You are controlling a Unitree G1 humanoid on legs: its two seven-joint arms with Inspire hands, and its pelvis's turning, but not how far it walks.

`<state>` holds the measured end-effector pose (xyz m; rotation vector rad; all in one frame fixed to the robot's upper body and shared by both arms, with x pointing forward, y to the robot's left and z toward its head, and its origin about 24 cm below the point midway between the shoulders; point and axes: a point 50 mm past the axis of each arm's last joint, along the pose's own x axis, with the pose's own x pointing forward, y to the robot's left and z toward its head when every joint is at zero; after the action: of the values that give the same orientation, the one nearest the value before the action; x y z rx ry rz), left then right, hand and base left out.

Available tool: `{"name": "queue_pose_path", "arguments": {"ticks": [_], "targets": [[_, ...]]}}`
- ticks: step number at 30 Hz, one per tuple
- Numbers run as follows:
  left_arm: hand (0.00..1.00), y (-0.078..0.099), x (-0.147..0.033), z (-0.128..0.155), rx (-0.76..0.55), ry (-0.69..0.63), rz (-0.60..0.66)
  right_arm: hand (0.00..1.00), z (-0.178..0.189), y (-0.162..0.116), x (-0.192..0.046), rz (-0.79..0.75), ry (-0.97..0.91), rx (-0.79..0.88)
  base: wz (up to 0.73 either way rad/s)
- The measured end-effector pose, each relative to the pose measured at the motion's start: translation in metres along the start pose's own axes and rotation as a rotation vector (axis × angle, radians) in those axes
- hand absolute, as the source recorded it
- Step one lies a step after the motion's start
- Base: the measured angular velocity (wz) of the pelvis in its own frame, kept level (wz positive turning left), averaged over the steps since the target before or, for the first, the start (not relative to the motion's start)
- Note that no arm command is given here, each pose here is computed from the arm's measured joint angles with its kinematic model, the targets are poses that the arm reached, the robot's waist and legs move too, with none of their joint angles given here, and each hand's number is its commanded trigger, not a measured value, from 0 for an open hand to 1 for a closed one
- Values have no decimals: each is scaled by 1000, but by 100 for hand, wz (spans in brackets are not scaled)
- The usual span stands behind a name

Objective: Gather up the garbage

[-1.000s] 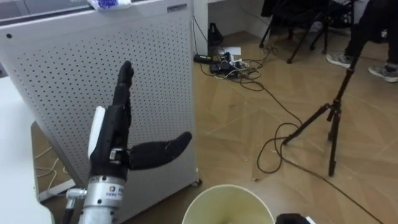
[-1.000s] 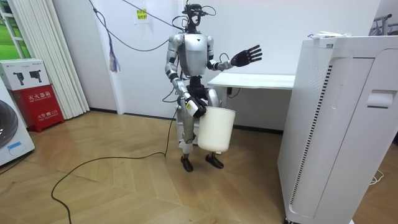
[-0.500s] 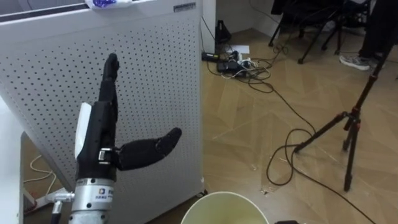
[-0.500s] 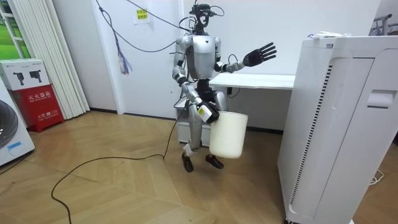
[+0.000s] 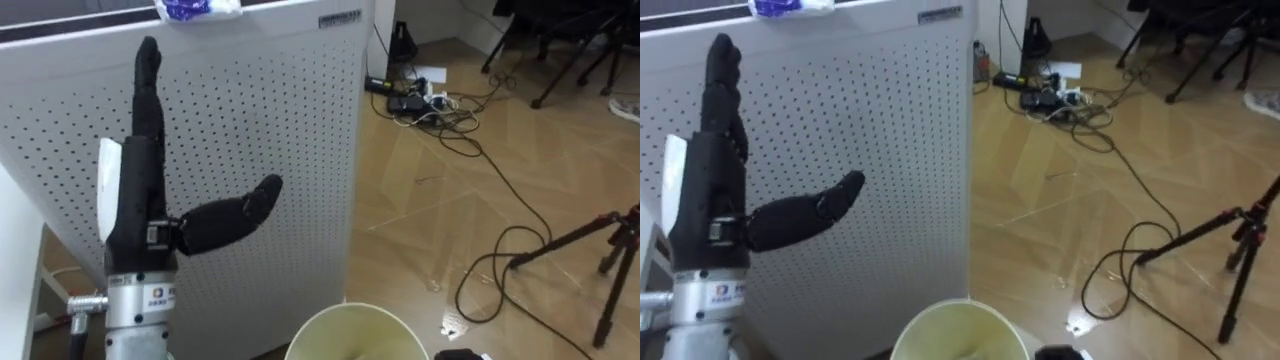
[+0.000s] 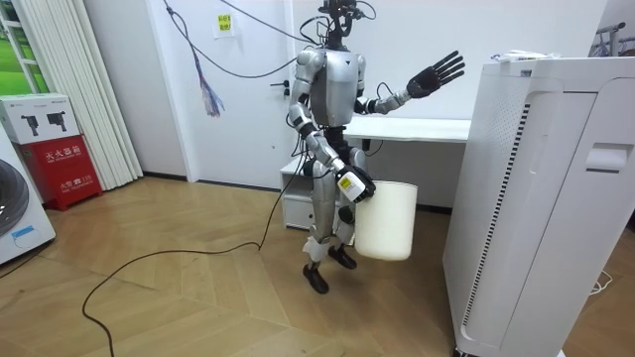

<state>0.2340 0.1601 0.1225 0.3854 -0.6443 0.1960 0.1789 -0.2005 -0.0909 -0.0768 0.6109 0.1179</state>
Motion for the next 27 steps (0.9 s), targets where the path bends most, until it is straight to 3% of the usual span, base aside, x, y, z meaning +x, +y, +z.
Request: {"name": "queue_pose_path", "arguments": {"ticks": [14, 18, 27], "targets": [[0, 20, 6, 18, 133, -137, 144, 100, 1, -5, 0, -31, -15, 13, 17], [0, 33, 8, 18, 212, -164, 210, 100, 4, -3, 0, -8, -26, -13, -18], [0, 43, 12, 25, 381, -268, 221, 100, 2, -10, -4, 1, -13, -45, -2]]}}
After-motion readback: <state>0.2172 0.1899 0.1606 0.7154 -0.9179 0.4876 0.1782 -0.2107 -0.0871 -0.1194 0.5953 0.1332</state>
